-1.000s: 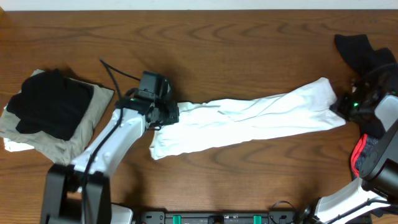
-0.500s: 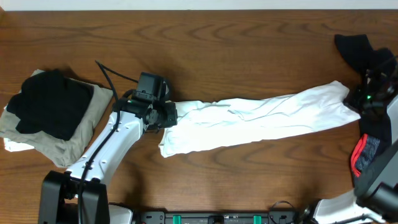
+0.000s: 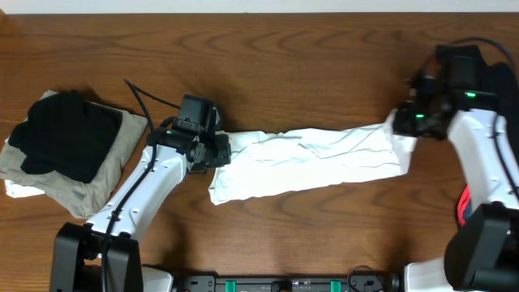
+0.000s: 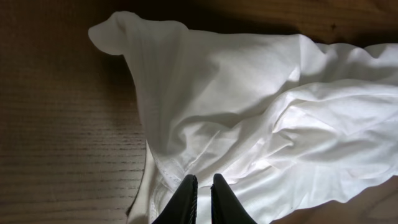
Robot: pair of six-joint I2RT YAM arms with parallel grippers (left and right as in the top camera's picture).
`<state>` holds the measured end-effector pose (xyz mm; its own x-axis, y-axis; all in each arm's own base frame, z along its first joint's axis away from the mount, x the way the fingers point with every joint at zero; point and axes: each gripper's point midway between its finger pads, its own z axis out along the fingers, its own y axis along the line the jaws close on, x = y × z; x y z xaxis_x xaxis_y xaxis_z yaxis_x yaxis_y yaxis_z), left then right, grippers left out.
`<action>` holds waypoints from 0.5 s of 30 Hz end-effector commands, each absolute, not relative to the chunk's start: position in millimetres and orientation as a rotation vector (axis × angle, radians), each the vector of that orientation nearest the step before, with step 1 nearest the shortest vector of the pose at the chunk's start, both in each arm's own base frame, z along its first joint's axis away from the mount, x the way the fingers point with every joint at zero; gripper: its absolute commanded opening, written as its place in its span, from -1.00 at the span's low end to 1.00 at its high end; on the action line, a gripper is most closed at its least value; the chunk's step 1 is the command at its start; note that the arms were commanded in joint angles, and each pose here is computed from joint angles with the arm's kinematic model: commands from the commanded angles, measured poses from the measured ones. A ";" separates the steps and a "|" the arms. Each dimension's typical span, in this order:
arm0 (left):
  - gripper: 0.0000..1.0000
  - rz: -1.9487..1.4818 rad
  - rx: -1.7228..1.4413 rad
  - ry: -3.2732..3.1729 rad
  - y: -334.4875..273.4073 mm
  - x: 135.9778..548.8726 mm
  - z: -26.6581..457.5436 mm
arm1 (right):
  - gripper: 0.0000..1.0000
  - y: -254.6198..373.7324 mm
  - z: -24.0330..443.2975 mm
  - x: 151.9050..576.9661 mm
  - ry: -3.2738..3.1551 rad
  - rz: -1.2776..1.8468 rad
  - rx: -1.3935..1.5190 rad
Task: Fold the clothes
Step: 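Carry the right shirt end leftward with the right gripper, folding it over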
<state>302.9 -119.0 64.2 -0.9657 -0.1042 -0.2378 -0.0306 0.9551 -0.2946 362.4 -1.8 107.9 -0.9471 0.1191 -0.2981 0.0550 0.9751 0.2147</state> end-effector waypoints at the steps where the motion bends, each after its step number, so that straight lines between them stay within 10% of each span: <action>1: -0.78 -0.407 -0.098 2.857 -115.3 303.2 63.3 | -0.97 37.2 116.6 363.3 2.806 0.268 0.015; 15: -0.78 -0.406 -0.098 2.859 -115.3 302.9 63.1 | -0.97 135.6 87.5 331.0 2.905 0.189 -0.341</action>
<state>302.7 -118.9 64.2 -0.9659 -0.1042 -0.2371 -0.0308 0.9552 -0.2944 334.0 129.5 98.6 -0.9411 -0.2124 -0.2631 -0.2501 0.9609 0.1190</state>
